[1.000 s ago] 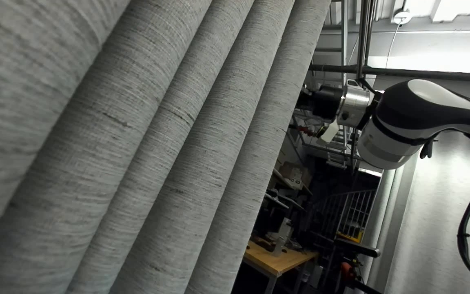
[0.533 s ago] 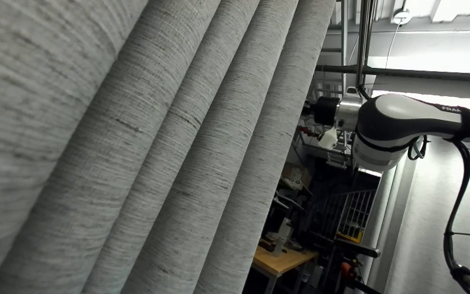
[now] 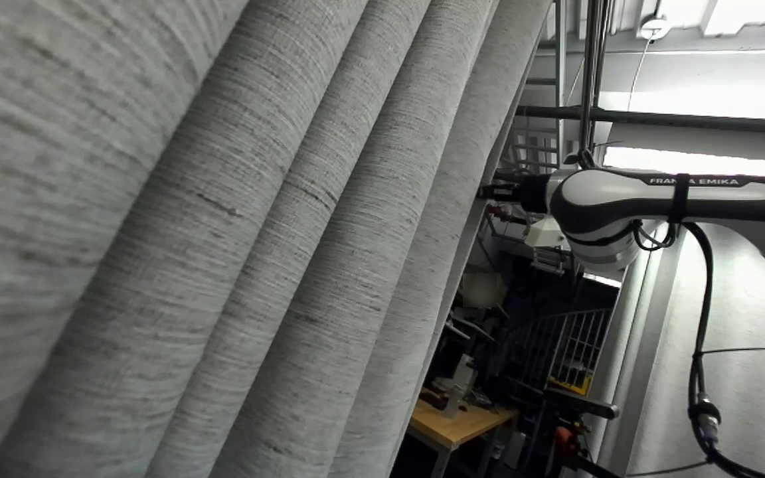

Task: Slide the curtain to the right to close it

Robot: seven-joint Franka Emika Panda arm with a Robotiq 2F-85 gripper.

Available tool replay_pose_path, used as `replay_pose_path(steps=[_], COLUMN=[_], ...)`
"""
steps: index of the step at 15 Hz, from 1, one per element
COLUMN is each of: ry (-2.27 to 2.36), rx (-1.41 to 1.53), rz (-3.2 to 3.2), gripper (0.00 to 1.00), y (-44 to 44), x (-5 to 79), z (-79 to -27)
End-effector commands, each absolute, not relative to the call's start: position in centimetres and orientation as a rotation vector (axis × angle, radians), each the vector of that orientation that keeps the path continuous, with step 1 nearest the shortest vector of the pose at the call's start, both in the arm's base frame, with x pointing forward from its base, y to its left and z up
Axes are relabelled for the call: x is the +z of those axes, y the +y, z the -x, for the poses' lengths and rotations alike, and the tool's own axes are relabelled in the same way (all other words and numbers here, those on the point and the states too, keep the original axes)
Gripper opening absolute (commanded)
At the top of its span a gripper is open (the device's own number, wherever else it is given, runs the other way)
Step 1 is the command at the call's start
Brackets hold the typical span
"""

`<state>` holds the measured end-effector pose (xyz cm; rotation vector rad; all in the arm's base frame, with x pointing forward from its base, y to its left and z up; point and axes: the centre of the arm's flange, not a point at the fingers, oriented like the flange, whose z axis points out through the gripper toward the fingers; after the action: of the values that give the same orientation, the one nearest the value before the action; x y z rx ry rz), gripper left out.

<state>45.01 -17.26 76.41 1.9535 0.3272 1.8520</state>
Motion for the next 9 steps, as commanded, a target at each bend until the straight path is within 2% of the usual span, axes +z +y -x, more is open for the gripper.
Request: replay_pose_path(steps=[1, 9], ry=[0.186, -0.018], rx=[1.708, 1.433], rz=[-1.881, -1.733], gripper=[0.01, 0.01], y=[-21.7, -31.7], x=[78.8, 81.4], z=[-47.5, -47.9])
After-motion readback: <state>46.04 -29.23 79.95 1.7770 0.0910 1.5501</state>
